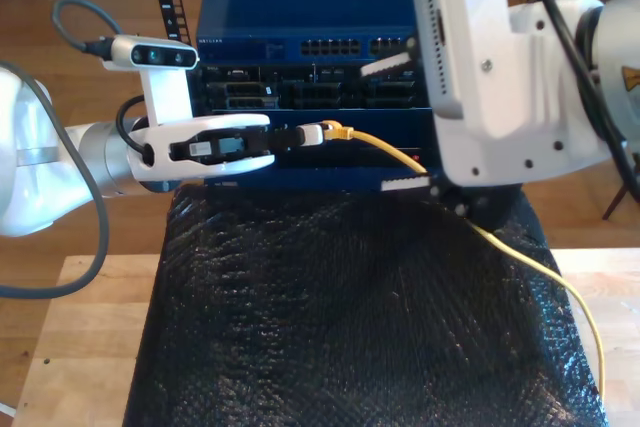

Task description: Grab the cable and plug it in

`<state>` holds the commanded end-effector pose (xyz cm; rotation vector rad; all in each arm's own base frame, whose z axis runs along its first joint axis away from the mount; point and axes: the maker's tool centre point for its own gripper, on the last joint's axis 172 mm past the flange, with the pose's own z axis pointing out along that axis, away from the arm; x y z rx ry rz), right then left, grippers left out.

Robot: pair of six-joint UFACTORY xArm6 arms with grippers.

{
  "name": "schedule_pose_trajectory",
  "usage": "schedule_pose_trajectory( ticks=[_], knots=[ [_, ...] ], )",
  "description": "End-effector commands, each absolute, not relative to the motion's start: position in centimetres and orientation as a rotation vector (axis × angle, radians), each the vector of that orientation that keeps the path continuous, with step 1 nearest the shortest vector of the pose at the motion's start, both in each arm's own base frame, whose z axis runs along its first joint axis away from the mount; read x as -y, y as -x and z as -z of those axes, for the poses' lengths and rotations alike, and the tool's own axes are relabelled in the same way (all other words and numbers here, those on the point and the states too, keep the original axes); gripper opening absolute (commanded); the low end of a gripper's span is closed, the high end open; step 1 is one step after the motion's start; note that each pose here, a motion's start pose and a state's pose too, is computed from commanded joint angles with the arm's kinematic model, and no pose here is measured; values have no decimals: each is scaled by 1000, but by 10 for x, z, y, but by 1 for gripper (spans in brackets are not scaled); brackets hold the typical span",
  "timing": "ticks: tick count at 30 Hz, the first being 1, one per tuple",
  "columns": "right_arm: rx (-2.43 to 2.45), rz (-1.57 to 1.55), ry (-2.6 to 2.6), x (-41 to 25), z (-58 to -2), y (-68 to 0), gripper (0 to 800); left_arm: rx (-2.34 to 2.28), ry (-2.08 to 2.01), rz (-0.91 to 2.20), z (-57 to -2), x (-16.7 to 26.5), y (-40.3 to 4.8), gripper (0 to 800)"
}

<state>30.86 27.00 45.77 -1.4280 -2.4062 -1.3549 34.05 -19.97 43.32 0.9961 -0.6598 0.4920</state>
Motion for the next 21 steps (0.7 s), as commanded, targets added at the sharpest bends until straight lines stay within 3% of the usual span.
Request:
schedule_pose_trajectory(
  ticks=[21],
  knots=[
    [2401,1433,1437,-278,-459,-320,735,656,-968,-464,-437,198,-334,7]
  ],
)
